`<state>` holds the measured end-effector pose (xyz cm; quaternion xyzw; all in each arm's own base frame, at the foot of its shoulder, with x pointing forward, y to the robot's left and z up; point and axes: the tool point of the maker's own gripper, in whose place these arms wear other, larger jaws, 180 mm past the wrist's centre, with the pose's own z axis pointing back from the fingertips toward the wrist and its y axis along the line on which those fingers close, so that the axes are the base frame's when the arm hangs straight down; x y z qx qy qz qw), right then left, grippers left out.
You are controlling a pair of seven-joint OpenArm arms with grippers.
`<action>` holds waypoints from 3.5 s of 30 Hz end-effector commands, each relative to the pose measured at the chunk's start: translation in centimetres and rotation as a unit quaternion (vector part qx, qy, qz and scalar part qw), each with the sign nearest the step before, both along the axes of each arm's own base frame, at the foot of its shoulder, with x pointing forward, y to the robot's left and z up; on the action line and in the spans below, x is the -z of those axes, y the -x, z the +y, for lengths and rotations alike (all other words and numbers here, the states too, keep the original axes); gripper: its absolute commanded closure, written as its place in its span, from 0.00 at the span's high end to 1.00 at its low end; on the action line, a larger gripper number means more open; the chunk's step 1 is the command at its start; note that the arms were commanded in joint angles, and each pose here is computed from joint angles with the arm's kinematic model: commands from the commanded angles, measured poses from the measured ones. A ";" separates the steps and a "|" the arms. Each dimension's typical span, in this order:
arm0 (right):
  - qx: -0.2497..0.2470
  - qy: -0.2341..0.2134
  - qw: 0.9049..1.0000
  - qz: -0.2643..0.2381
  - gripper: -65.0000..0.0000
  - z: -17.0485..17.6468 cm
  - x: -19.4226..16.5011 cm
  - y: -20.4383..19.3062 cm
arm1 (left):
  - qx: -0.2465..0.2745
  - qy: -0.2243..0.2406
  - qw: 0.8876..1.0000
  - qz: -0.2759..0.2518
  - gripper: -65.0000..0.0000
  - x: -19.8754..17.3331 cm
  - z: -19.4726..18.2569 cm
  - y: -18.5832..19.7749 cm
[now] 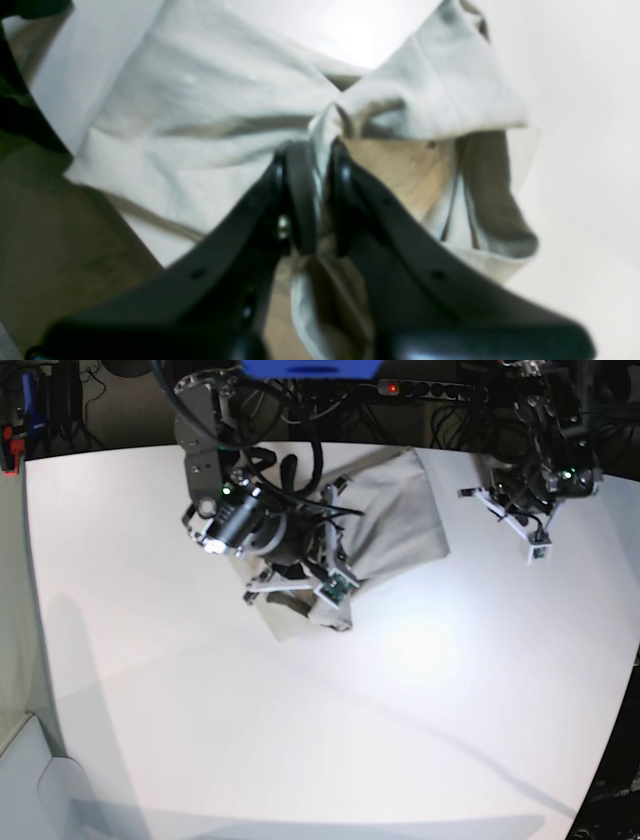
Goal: Layout the t-shirt on the table in an organized manner, then fold the t-shirt properly
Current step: 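Lift the strip end with the right gripper and fold it over toward the left gripper, then press the folded bundle down with both grippers and release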
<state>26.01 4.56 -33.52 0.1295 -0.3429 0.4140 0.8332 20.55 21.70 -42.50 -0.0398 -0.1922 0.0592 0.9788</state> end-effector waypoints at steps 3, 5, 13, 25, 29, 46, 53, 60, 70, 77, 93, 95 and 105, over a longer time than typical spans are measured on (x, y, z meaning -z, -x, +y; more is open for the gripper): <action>-0.014 -0.025 0.999 -0.019 0.00 1.5 -1.5 -0.2 | 0.018 0.014 1.000 -0.019 0.00 -0.8 -2.0 -1.7; -0.020 -0.026 0.999 -0.020 0.00 1.9 -1.5 -0.1 | 0.037 0.027 0.999 -0.003 0.00 -0.2 -3.7 -1.6; -0.020 -0.030 0.999 -0.022 0.00 2.0 -1.6 -0.1 | 0.053 0.063 0.996 0.040 0.00 2.4 -6.8 -0.8; -0.101 -0.039 0.993 -0.043 0.00 6.5 -3.1 1.8 | 0.047 0.081 0.995 0.030 0.00 2.7 -8.0 -2.1; -0.109 -0.037 0.991 -0.064 0.00 6.8 -4.1 0.8 | 0.046 0.081 0.995 0.032 0.00 2.7 -7.9 -1.9; -0.143 -0.098 0.985 -0.019 0.00 9.5 -3.0 1.3 | 0.047 0.076 0.995 0.031 0.00 2.6 -7.6 -1.8; -0.163 -0.104 0.981 -0.023 0.00 10.6 -3.3 2.1 | 0.047 0.076 0.995 0.031 0.00 2.6 -7.6 -1.8; -0.161 -0.101 0.981 -0.022 0.11 10.5 -3.2 2.0 | 0.048 0.075 0.996 0.031 0.00 2.6 -7.6 -1.8; -0.160 -0.102 0.981 -0.023 0.59 10.5 -3.3 2.1 | 0.049 0.065 0.996 0.035 0.00 2.6 -6.6 -1.6; -0.143 -0.121 0.979 -0.076 0.59 9.5 -6.8 1.0 | 0.054 0.053 0.997 0.017 0.00 1.4 -6.3 -1.4; -0.071 -0.130 0.989 -0.018 0.59 6.2 -3.5 2.3 | -0.013 -0.003 1.000 0.008 0.00 -0.8 0.9 1.1; -0.071 -0.134 0.988 0.004 0.59 6.5 -2.2 3.1 | -0.027 -0.017 0.999 -0.001 0.00 -1.6 2.4 1.2; -0.083 -0.157 0.980 0.088 0.59 8.6 2.8 6.6 | -0.060 -0.039 0.997 -0.012 0.00 -2.6 5.2 1.6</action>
